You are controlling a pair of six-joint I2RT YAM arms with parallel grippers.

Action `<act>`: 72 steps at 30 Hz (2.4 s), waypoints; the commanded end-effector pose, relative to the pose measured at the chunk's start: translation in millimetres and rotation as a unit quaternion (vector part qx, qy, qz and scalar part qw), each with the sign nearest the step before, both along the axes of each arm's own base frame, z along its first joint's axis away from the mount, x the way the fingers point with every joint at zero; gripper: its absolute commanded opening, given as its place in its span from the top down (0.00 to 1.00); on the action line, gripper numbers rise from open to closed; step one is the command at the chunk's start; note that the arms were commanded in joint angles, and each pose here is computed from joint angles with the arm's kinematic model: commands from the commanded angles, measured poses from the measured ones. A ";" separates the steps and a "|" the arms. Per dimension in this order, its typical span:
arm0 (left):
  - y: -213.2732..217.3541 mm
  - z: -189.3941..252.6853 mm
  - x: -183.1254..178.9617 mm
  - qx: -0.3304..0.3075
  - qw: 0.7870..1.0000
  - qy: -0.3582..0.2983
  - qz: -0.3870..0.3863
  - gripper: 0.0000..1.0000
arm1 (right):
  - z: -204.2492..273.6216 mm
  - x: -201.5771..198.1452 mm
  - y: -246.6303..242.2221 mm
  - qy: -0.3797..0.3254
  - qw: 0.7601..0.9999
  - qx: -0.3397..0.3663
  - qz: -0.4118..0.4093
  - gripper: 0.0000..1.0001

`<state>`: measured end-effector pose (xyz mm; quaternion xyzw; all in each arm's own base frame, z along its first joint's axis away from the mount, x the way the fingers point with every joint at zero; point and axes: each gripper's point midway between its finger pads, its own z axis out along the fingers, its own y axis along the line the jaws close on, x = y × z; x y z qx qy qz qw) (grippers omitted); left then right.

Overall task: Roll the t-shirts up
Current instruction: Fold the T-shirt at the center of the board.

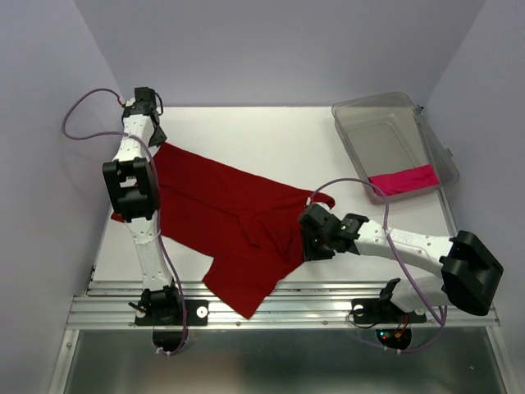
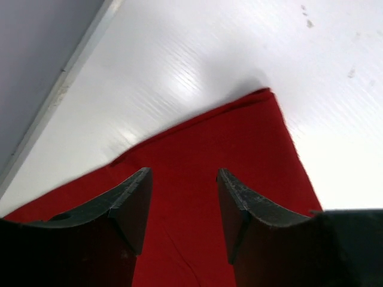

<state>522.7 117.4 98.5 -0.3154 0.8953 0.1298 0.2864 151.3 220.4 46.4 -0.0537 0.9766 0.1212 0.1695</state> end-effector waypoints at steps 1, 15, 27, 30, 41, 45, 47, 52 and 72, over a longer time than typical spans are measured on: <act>-26.8 43.6 4.9 0.013 0.999 -0.032 -0.031 0.42 | 43.2 24.9 31.7 -0.060 0.997 0.056 0.015 0.61; -48.2 62.4 3.8 0.010 0.998 -0.054 -0.040 0.43 | 55.1 45.4 132.0 -0.118 0.983 0.063 0.126 0.62; -48.0 53.6 0.2 0.011 0.998 -0.043 -0.044 0.43 | 12.6 64.4 161.2 -0.119 0.980 0.020 0.155 0.54; -48.7 50.7 0.7 0.009 0.998 -0.042 -0.045 0.43 | 5.0 68.0 159.8 -0.122 0.982 0.012 0.144 0.59; -49.9 49.3 -1.2 0.007 0.998 -0.041 -0.047 0.43 | 7.9 77.2 164.0 -0.141 0.982 0.020 0.120 0.92; -51.4 48.8 -1.2 0.003 0.998 -0.041 -0.050 0.44 | 22.2 73.9 173.5 -0.143 0.979 0.044 0.142 0.99; -51.1 50.2 -1.0 0.004 0.998 -0.043 -0.050 0.44 | 28.4 70.9 177.2 -0.140 0.977 0.056 0.151 0.99; -51.8 51.8 -1.8 0.005 0.998 -0.043 -0.052 0.44 | 46.4 57.7 186.0 -0.132 0.971 0.086 0.180 0.99; -56.2 43.4 -3.2 -0.005 0.997 -0.030 -0.064 0.44 | 65.4 49.8 174.9 -0.119 0.971 0.072 0.193 0.60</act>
